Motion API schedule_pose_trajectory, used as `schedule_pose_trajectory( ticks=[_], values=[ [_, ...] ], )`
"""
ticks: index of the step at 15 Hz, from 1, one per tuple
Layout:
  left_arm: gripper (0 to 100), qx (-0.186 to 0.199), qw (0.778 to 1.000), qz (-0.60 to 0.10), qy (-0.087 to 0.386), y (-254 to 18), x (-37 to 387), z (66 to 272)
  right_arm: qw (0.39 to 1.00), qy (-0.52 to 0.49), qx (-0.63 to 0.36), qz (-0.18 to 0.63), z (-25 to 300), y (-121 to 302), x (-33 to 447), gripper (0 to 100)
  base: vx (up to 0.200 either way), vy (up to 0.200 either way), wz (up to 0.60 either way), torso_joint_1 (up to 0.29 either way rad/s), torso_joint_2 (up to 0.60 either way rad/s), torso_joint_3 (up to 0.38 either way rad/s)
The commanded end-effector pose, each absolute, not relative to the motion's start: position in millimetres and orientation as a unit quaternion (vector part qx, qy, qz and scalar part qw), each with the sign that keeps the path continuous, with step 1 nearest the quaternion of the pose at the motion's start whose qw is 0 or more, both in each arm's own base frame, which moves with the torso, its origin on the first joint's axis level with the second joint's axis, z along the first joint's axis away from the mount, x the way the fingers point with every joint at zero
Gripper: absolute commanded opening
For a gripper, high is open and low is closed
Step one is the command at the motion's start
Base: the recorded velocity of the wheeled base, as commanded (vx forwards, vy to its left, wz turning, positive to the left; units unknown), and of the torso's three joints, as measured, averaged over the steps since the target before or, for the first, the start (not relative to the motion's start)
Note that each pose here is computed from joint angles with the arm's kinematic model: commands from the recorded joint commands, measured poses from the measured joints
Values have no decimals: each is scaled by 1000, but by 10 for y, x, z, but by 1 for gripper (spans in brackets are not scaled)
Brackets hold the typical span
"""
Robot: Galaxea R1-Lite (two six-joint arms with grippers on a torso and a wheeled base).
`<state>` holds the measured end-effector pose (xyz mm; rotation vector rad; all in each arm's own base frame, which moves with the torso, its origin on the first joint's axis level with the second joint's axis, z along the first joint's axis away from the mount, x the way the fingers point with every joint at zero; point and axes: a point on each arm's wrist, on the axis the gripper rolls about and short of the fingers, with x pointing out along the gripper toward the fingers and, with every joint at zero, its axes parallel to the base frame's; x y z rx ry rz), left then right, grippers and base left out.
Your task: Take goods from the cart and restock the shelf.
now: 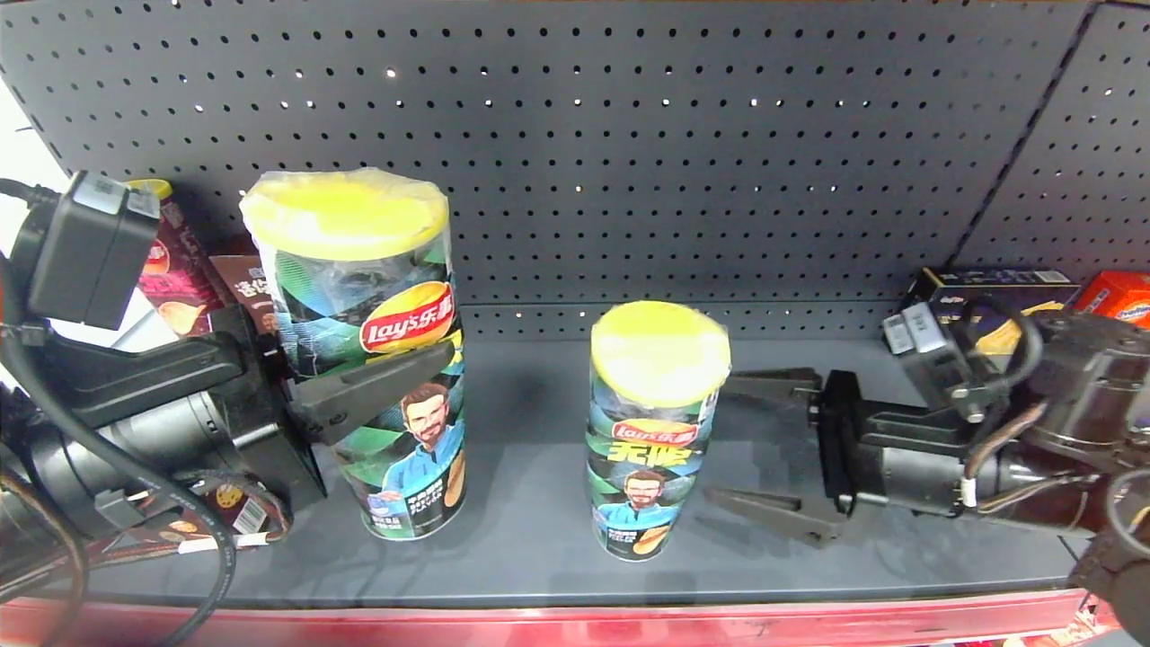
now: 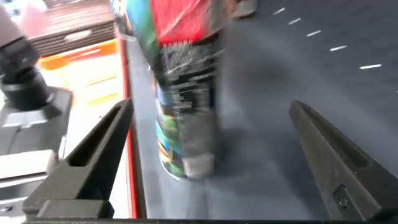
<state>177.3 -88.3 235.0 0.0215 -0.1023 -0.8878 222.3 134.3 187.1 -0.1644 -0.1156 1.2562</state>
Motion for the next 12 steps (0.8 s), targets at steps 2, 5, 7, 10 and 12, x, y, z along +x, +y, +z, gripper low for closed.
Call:
schedule_pose_trajectory(
  ticks=[2, 5, 7, 10, 12],
  values=[
    [0, 11, 901, -430, -51, -889, 1772, 2355, 857, -136, -97, 487, 2306, 736, 1804, 100, 0, 0, 0, 0, 0, 0],
    [0, 11, 902, -429, -56, -873, 1751, 2376, 912, -175, -92, 359, 2443, 423, 1430, 100, 0, 0, 0, 0, 0, 0],
    [0, 11, 901, -428, -62, -858, 1722, 2402, 942, -168, -80, 281, 2306, 338, 1205, 100, 0, 0, 0, 0, 0, 0],
    [0, 12, 900, -432, -67, -867, 1706, 2417, 969, -118, -68, 207, 1915, 205, 755, 100, 0, 0, 0, 0, 0, 0],
    [0, 12, 898, -433, -73, -862, 1675, 2440, 978, -100, -52, 174, 1725, 136, 513, 100, 0, 0, 0, 0, 0, 0]
  ],
)
